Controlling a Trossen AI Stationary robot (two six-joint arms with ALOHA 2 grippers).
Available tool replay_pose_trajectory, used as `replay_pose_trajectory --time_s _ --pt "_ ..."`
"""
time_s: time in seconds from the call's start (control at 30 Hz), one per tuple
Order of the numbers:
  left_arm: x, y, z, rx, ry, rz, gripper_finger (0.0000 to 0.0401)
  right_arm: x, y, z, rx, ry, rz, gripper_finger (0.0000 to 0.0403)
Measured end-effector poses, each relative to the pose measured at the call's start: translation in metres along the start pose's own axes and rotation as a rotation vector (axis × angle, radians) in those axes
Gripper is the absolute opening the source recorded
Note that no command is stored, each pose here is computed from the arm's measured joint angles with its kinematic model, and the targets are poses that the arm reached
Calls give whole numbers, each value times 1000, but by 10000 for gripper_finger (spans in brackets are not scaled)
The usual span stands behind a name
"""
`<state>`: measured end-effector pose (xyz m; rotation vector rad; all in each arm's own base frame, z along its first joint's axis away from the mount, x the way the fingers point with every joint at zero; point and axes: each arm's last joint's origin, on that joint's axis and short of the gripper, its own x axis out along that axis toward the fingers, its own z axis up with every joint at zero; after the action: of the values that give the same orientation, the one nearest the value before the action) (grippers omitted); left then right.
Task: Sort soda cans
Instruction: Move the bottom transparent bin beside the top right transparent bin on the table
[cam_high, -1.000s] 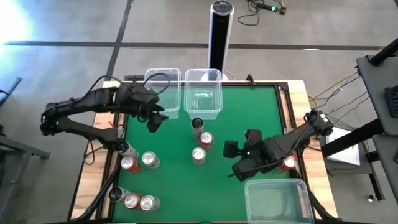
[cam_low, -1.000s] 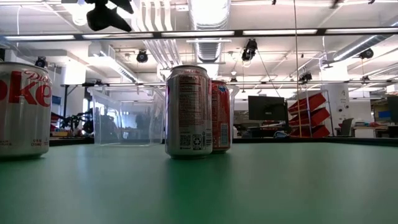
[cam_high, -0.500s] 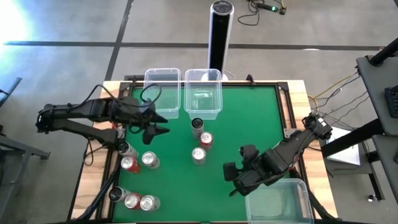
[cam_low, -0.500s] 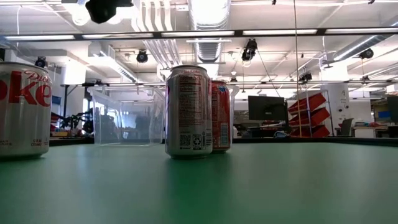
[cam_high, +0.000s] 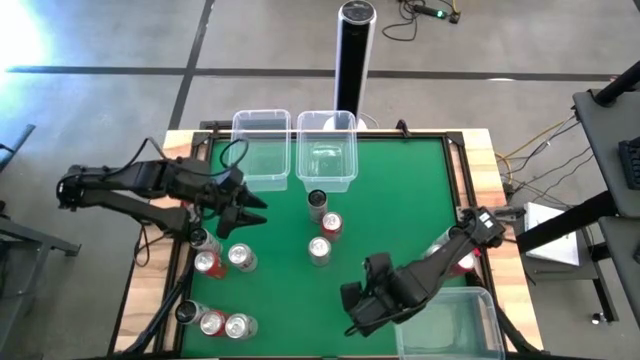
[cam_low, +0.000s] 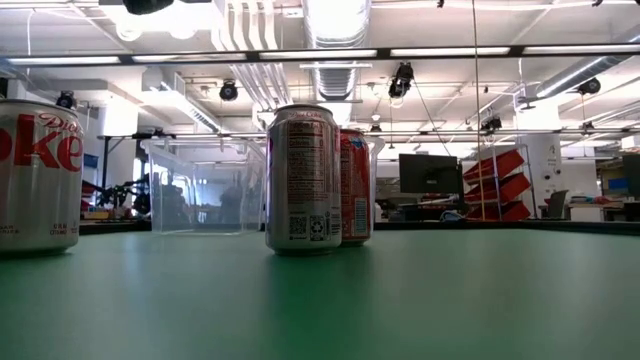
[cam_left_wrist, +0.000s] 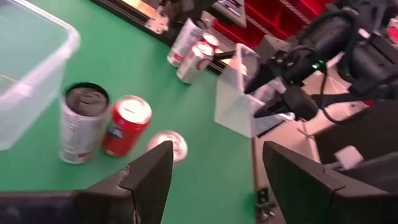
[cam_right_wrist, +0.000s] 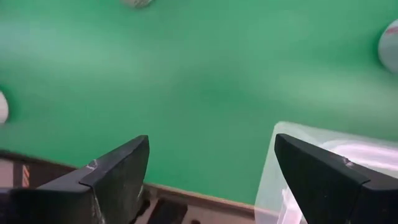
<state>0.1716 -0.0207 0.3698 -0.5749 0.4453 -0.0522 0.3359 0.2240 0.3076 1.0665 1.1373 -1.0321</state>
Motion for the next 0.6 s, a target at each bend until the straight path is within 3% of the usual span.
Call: replay_pose_trajectory --time_s 0.33,0.47,0.6 --pt "-1 -22 -13 37 14 -67 233 -20 0 -9 -4 95 51 324" --pt "7 -27 -12 54 -2 -93 233 -25 -11 -32 -17 148 34 317" --pt "15 -29 -10 53 -24 -85 233 -12 -27 -58 63 130 -40 308"
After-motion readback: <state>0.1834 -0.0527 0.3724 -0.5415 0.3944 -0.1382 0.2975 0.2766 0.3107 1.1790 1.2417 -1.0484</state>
